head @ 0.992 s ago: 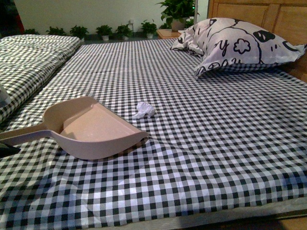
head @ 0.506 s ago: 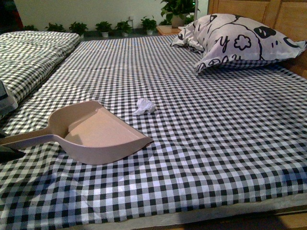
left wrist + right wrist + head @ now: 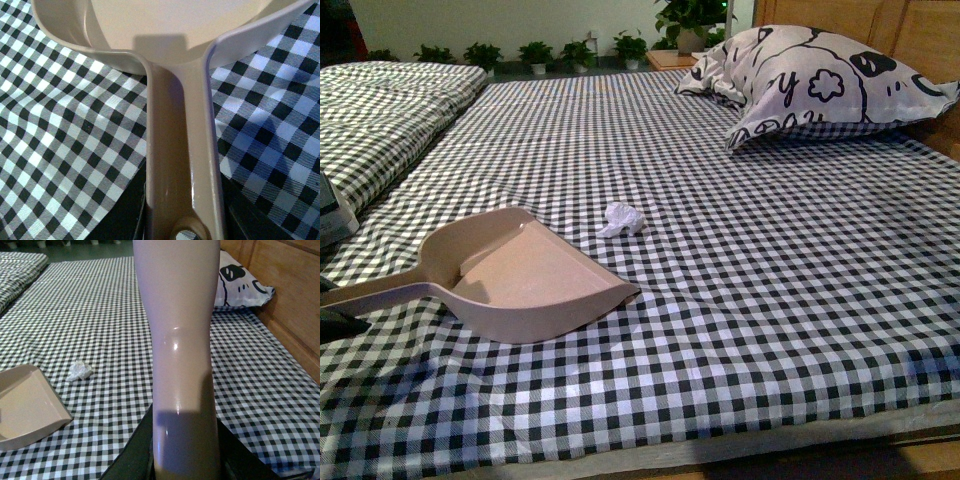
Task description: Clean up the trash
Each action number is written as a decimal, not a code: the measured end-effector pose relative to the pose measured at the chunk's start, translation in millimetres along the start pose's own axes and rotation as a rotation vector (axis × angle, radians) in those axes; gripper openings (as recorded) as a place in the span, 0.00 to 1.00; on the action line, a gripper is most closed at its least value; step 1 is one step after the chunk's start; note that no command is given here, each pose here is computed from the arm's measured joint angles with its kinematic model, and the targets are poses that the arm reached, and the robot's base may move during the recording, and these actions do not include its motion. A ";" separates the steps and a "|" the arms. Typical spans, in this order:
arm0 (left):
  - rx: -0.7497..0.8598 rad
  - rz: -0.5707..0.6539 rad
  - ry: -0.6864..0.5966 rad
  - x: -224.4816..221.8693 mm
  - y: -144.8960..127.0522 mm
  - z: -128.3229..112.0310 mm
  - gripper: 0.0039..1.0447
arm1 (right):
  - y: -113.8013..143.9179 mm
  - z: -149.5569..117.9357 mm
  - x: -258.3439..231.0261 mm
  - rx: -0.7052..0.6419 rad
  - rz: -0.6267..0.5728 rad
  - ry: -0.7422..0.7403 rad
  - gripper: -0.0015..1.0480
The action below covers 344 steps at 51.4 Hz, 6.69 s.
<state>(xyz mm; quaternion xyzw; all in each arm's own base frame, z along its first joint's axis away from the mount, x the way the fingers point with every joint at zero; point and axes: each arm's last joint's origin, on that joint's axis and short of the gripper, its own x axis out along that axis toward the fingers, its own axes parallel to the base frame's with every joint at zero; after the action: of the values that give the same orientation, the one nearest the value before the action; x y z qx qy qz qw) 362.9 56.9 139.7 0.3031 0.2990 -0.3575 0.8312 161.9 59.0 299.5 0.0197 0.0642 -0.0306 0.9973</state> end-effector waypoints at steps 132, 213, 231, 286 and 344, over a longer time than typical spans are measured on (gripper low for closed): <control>0.003 -0.002 0.004 1.1 -0.3 -0.8 0.26 | 120.3 -127.8 332.8 -0.353 0.012 0.644 0.18; 0.006 -0.002 0.004 1.1 -0.3 -0.8 0.26 | 115.5 -78.8 208.8 -0.258 0.521 0.656 0.18; 0.006 -0.002 0.004 1.1 -0.3 -0.8 0.26 | 62.0 -25.5 211.3 -0.057 0.392 0.492 0.18; -0.403 0.033 -0.061 3.0 1.4 0.7 0.26 | -26.1 12.1 195.6 0.148 0.221 0.332 0.18; -0.487 0.751 -0.236 -160.1 14.9 86.5 0.26 | -58.9 66.4 112.7 0.206 0.215 0.218 0.18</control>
<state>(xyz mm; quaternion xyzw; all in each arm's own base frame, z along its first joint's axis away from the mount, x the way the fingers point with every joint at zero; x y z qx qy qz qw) 308.1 69.4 313.5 0.1436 0.1472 0.0171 0.9785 278.1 -9.2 348.6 0.1319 0.1661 0.0722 0.9746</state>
